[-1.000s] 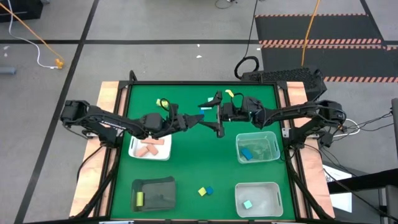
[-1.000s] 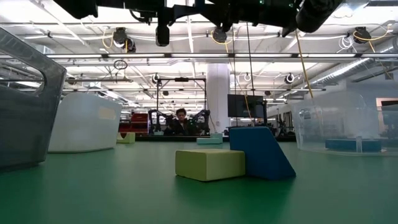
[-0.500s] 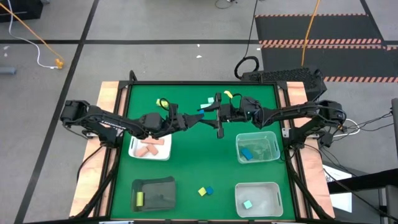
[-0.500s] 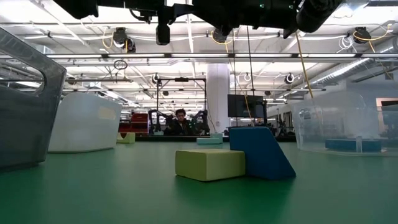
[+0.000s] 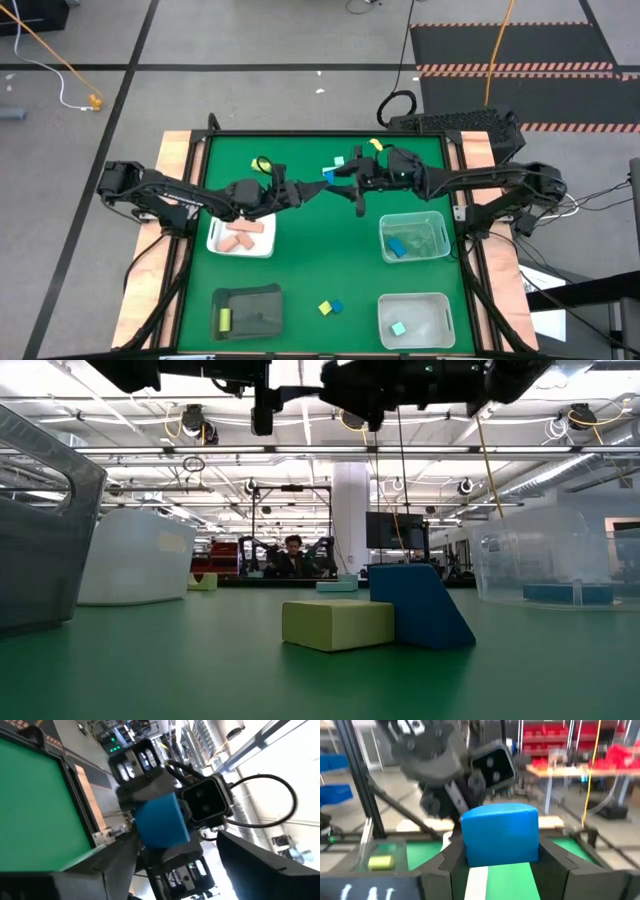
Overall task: Sort & place blocks by color
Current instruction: Put the top blue block into the transparent bin
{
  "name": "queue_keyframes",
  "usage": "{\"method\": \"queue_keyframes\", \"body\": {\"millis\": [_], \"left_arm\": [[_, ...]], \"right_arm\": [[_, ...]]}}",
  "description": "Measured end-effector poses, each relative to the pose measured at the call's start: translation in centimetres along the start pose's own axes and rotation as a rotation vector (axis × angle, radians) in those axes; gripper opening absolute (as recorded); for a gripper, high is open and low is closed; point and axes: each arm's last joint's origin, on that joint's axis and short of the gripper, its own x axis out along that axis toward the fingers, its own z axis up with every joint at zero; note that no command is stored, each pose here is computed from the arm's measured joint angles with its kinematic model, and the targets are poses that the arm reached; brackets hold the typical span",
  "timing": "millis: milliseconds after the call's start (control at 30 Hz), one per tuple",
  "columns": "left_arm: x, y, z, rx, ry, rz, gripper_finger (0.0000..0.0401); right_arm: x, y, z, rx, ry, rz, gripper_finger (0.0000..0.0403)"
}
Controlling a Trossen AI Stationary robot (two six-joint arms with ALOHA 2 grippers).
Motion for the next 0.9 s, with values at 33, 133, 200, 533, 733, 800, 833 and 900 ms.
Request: {"method": "queue_keyframes", "body": {"millis": [33,133,200,533,733,800,833,900], "left_arm": [[0.1,0.1,0.2,0.004,-0.005,0.005,0.0278],[0.3,0.5,0.8,0.037,-0.024,0.023,0.0294],[0.5,1.0,1.2,0.076,-0.031,0.054,0.0298],[0.7,4.7,3.0,0.318,0.026,0.342,0.0273],[0.6,5.7,3.2,0.448,0.132,0.396,0.0254],[0.5,6.1,3.4,0.514,0.16,0.42,0.0251],[0.5,6.3,3.5,0.544,0.171,0.434,0.0251],[0.3,6.8,3.8,0.59,0.194,0.469,0.0253]], "right_arm": [[-0.5,-0.2,0.1,0.004,0.034,-0.01,0.0154],[-2.3,-0.4,0.5,0.031,0.142,-0.037,0.0154],[-3.6,-0.3,0.5,0.072,0.226,-0.052,0.0154],[-10.7,1.6,-0.4,0.427,0.668,-0.128,0.0154],[-13.2,3.2,-2.1,0.627,0.977,-0.158,0.0154],[-13.6,3.8,-2.7,0.63,1.068,-0.157,0.0154],[-13.7,4.1,-2.8,0.625,1.101,-0.151,0.0154],[-13.8,4.6,-3.2,0.613,1.156,-0.14,0.0154]]}}
